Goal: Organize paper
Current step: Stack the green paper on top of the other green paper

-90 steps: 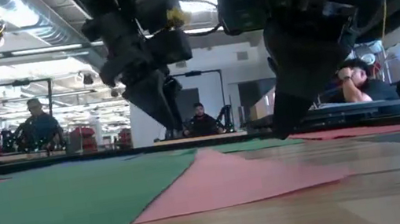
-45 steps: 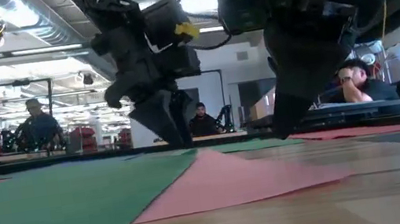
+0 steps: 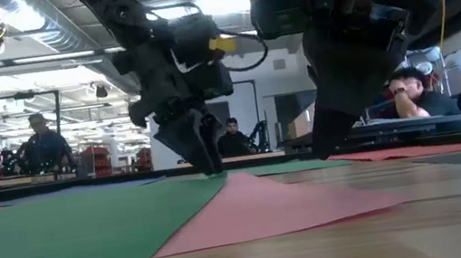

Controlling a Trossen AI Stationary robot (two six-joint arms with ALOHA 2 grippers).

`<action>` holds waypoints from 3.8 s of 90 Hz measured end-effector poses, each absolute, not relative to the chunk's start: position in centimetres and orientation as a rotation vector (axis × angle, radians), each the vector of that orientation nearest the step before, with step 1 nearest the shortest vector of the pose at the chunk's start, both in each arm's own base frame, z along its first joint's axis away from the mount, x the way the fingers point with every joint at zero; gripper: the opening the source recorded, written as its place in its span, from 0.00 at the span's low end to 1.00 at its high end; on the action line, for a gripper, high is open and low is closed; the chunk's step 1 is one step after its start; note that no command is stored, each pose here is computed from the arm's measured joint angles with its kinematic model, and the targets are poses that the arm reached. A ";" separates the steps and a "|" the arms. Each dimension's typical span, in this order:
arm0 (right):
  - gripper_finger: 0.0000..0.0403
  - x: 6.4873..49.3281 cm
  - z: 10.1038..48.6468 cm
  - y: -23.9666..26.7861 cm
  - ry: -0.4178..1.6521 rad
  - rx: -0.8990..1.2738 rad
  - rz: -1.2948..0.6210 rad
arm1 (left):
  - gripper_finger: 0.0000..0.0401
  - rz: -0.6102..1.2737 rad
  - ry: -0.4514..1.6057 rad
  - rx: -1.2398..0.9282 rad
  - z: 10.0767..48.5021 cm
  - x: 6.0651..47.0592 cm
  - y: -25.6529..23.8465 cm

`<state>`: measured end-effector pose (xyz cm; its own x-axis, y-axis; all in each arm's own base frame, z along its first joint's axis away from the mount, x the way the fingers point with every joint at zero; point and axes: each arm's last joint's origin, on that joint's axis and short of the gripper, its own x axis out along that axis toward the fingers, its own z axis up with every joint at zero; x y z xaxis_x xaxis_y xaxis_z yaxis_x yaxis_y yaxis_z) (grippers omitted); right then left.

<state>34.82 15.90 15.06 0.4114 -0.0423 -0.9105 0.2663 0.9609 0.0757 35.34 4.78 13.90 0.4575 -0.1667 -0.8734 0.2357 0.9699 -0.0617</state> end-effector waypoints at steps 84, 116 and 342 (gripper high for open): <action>0.21 34.8 15.0 15.8 1.133 0.205 -0.202 | 0.00 -0.243 1.118 0.059 15.5 36.3 4.5; 0.21 34.8 15.0 15.8 1.133 0.206 -0.203 | 0.00 -0.137 1.088 0.200 17.7 37.2 7.4; 0.00 26.7 18.3 -0.6 1.277 0.040 -0.590 | 0.00 0.065 0.920 0.412 22.7 39.8 22.4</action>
